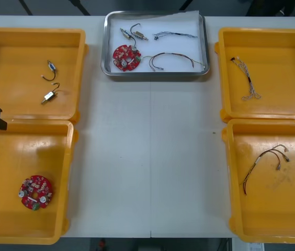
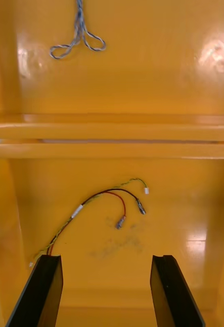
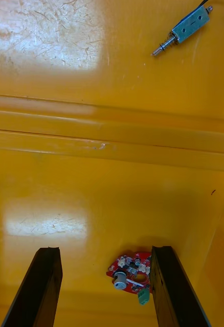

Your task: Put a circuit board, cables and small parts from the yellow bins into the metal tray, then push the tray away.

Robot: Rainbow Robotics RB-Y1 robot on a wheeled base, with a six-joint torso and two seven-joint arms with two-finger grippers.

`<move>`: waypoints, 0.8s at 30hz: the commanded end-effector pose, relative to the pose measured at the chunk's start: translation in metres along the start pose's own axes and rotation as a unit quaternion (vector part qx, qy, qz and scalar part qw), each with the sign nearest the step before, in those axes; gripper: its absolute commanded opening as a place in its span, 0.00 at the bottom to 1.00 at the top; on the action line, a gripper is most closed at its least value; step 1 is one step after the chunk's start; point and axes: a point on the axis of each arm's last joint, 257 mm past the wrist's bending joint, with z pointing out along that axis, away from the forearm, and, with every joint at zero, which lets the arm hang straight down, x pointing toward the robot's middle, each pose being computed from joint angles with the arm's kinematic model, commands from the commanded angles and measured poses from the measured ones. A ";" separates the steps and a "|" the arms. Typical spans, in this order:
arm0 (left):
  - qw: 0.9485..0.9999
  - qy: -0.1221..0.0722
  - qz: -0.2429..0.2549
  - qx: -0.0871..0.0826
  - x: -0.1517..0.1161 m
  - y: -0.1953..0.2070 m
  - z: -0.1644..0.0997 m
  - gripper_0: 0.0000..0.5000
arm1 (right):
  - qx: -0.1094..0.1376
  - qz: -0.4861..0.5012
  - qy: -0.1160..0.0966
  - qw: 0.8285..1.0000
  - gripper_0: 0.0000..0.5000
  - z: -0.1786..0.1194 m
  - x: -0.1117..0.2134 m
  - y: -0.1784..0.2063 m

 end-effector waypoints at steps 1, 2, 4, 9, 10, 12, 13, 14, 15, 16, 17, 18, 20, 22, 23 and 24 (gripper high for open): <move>0.999 -0.015 0.035 -0.015 -0.011 0.011 -0.013 1.00 | 0.019 0.027 0.000 0.999 1.00 -0.005 0.006 -0.028; 0.999 -0.015 0.035 -0.015 -0.011 0.011 -0.013 1.00 | 0.018 0.028 0.000 0.999 1.00 -0.004 0.006 -0.030; 0.999 -0.015 0.035 -0.015 -0.011 0.011 -0.013 1.00 | 0.017 0.034 0.009 0.999 1.00 0.000 0.008 -0.035; 0.999 -0.015 0.035 -0.015 -0.011 0.011 -0.013 1.00 | 0.018 0.014 0.011 1.000 1.00 0.005 0.007 -0.042; 0.999 -0.015 0.035 -0.015 -0.011 0.011 -0.013 1.00 | 0.017 0.008 0.014 1.000 1.00 0.006 0.008 -0.043; 0.999 -0.015 0.035 -0.015 -0.011 0.011 -0.013 1.00 | 0.015 0.009 0.018 1.000 1.00 0.008 0.009 -0.045; 0.999 -0.015 0.035 -0.015 -0.011 0.011 -0.013 1.00 | 0.014 0.014 0.021 1.000 1.00 0.009 0.011 -0.045; 0.999 -0.015 0.035 -0.015 -0.011 0.011 -0.013 1.00 | 0.013 0.017 0.021 1.000 1.00 0.009 0.011 -0.046; 0.999 -0.015 0.035 -0.015 -0.011 0.011 -0.013 1.00 | 0.013 0.019 0.023 0.999 1.00 0.010 0.012 -0.046; 0.999 -0.015 0.035 -0.015 -0.011 0.011 -0.013 1.00 | 0.012 0.025 0.026 0.999 1.00 0.011 0.012 -0.047; 0.999 -0.015 0.035 -0.015 -0.011 0.011 -0.013 1.00 | 0.011 0.031 0.028 0.999 1.00 0.012 0.013 -0.048; 0.999 -0.015 0.035 -0.015 -0.011 0.011 -0.013 1.00 | 0.010 0.034 0.030 0.999 1.00 0.014 0.014 -0.048; 0.999 -0.015 0.035 -0.015 -0.011 0.011 -0.013 1.00 | 0.009 0.046 0.036 0.998 1.00 0.017 0.016 -0.052; 0.999 -0.015 0.035 -0.015 -0.011 0.011 -0.013 1.00 | 0.005 0.051 0.040 0.998 1.00 0.019 0.017 -0.052; 0.999 -0.015 0.035 -0.015 -0.011 0.011 -0.013 1.00 | 0.004 0.050 0.040 0.998 1.00 0.020 0.017 -0.052; 0.999 -0.015 0.035 -0.015 -0.011 0.011 -0.013 1.00 | 0.003 0.049 0.041 0.998 1.00 0.021 0.018 -0.051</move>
